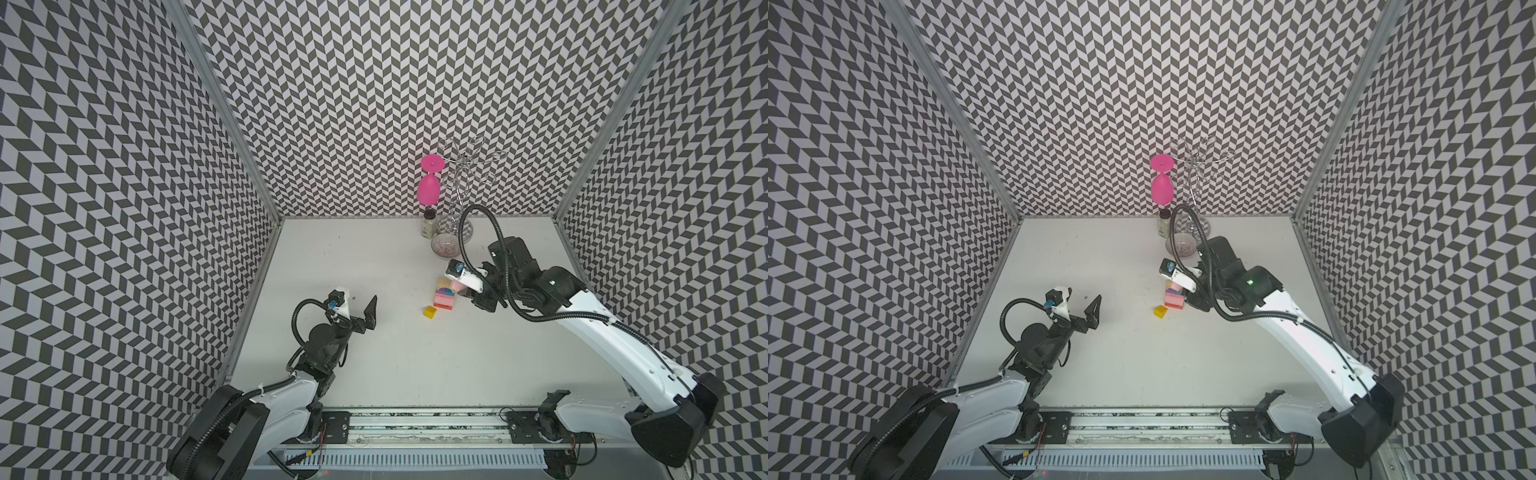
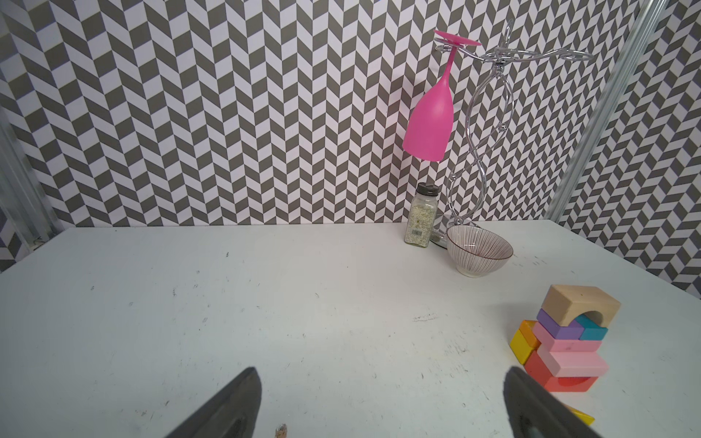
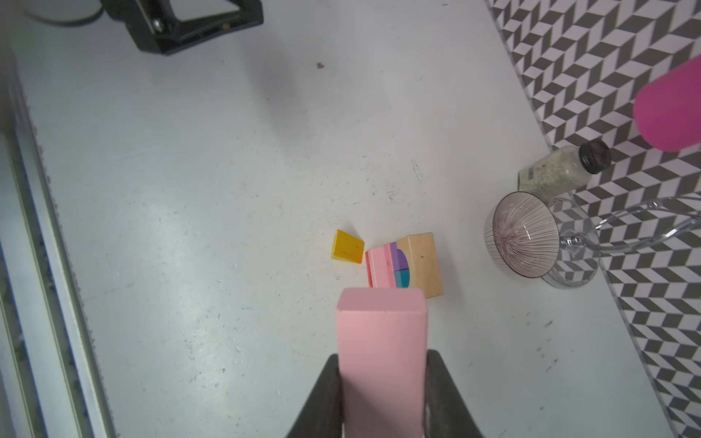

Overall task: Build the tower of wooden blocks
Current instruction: 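Lift the pink block with the right gripper and carry it toward the stack, then lower the pink block with the right gripper onto the wooden arch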

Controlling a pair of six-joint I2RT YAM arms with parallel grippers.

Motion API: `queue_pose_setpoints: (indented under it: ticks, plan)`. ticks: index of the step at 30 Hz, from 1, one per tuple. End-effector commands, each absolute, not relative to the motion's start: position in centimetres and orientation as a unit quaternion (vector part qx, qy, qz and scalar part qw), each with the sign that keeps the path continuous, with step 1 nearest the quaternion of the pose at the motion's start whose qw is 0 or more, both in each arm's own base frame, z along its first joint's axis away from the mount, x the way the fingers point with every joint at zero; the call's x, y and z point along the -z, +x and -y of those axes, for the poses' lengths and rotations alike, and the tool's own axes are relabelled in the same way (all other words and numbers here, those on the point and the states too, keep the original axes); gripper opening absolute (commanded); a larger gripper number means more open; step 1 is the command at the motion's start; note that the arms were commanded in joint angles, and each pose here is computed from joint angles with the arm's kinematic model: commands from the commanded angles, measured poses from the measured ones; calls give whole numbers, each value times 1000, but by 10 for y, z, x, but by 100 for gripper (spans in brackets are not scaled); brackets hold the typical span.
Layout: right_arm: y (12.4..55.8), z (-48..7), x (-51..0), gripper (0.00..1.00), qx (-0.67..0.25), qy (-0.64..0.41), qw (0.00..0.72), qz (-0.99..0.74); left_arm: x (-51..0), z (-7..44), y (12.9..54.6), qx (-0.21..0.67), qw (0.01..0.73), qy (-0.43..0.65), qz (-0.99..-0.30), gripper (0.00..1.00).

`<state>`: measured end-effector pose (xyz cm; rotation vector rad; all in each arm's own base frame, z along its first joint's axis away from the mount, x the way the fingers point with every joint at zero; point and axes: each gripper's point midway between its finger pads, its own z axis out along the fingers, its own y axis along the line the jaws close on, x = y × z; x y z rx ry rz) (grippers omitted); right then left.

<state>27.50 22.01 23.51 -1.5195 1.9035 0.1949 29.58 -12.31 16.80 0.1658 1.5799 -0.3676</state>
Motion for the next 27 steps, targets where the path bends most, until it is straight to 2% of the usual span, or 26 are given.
queue_pose_setpoints:
  ticks: [1,8,27]
  plan:
    - [282,-236,-238,0,-78,-658,333,-671,-176,123,293,172,698,72,-691,100]
    - [307,-235,-228,0,-42,-675,275,-683,-176,124,293,173,698,73,-691,100]
    - [352,-238,-182,0,-78,-667,219,-708,-176,130,292,179,697,90,-689,100]
